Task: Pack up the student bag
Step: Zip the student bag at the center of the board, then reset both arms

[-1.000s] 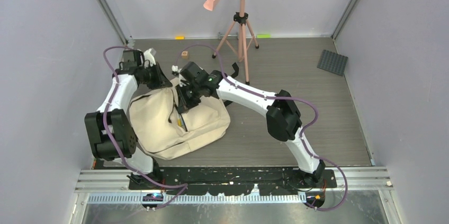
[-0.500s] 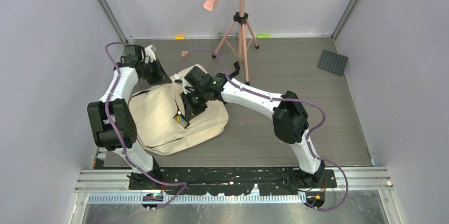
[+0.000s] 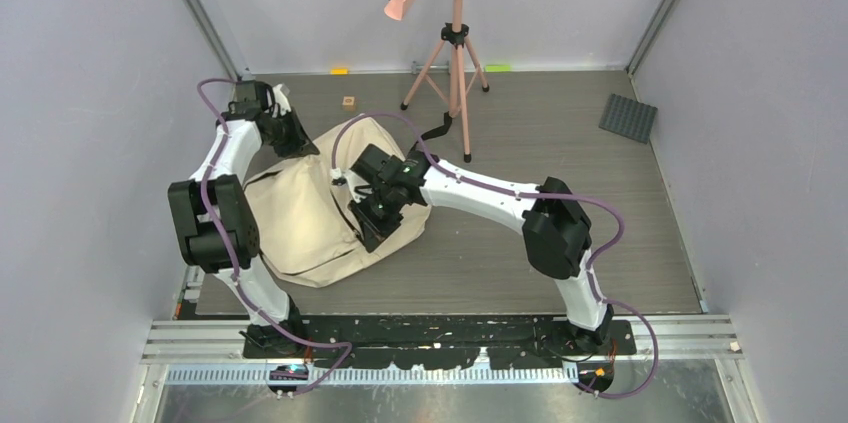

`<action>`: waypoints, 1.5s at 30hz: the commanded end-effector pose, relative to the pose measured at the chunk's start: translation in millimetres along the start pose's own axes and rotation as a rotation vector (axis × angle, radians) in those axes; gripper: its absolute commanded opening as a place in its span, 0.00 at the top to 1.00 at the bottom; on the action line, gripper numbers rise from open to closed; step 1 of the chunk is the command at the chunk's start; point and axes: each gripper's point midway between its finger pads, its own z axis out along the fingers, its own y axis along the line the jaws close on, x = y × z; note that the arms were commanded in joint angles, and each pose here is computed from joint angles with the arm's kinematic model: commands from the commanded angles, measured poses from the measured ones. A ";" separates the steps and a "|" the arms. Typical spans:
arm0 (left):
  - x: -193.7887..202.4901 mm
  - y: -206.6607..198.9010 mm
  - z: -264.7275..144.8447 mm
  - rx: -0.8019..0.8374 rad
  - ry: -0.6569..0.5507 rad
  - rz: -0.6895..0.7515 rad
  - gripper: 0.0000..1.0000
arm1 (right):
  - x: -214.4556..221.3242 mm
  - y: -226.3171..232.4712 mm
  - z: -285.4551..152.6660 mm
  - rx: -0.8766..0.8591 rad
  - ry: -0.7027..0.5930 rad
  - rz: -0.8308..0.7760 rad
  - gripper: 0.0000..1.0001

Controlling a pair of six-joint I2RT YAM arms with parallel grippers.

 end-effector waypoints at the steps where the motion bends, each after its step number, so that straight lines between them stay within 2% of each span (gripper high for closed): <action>1: -85.9 11.9 -17.3 -0.068 -0.292 0.042 1.00 | 35.8 24.0 -33.2 -0.048 0.086 -0.025 0.99; 9: -82.1 9.5 -16.2 -0.048 -0.282 0.049 0.99 | 24.6 22.7 -24.9 -0.049 0.051 -0.024 0.99; 10: -79.9 8.1 -17.2 -0.042 -0.278 0.056 0.89 | 21.3 24.5 -26.9 -0.051 0.038 -0.026 0.98; 12: -78.4 3.9 -22.3 -0.024 -0.286 0.073 0.64 | 9.9 27.9 -33.7 -0.042 -0.012 -0.037 0.78; 13: -78.0 1.7 -25.8 -0.019 -0.294 0.082 0.52 | 4.3 28.8 -36.4 -0.036 -0.038 -0.044 0.64; 14: -78.0 0.0 -29.4 -0.015 -0.305 0.089 0.42 | -0.9 27.0 -42.2 -0.010 -0.067 -0.053 0.58; 15: -77.1 -2.1 -33.0 -0.011 -0.314 0.096 0.35 | -6.2 26.0 -46.0 0.006 -0.090 -0.064 0.50; 17: -76.2 -5.8 -42.7 -0.007 -0.339 0.106 0.24 | -13.8 19.6 -54.5 0.061 -0.127 -0.074 0.43; 19: -73.9 -7.8 -52.8 -0.014 -0.362 0.109 0.14 | -20.3 12.7 -62.6 0.109 -0.159 -0.071 0.39; 21: -72.1 -8.5 -65.6 -0.034 -0.394 0.111 0.08 | -25.7 6.8 -71.2 0.136 -0.188 -0.052 0.37; 25: -64.7 -9.1 -92.1 -0.073 -0.459 0.108 0.02 | -35.7 -20.1 -92.8 0.185 -0.266 0.042 0.35; 29: -49.2 -8.3 -120.5 -0.110 -0.532 0.092 0.00 | -33.1 -73.9 -126.4 0.256 -0.373 0.198 0.35; 32: -33.8 -3.7 -140.1 -0.147 -0.591 0.059 0.00 | -9.1 -142.2 -149.6 0.350 -0.440 0.382 0.35; 33: -27.6 -2.1 -145.0 -0.156 -0.606 0.051 0.00 | -4.0 -151.4 -164.6 0.380 -0.480 0.405 0.35; 37: 0.5 8.9 -166.4 -0.222 -0.640 0.003 0.00 | 54.9 -229.5 -216.8 0.569 -0.570 0.610 0.34; 41: 26.6 11.4 -193.1 -0.262 -0.685 -0.011 0.00 | 97.4 -260.5 -276.9 0.740 -0.704 0.696 0.31; 45: 44.8 6.1 -220.1 -0.255 -0.755 0.013 0.00 | 117.2 -257.0 -330.9 0.899 -0.852 0.654 0.29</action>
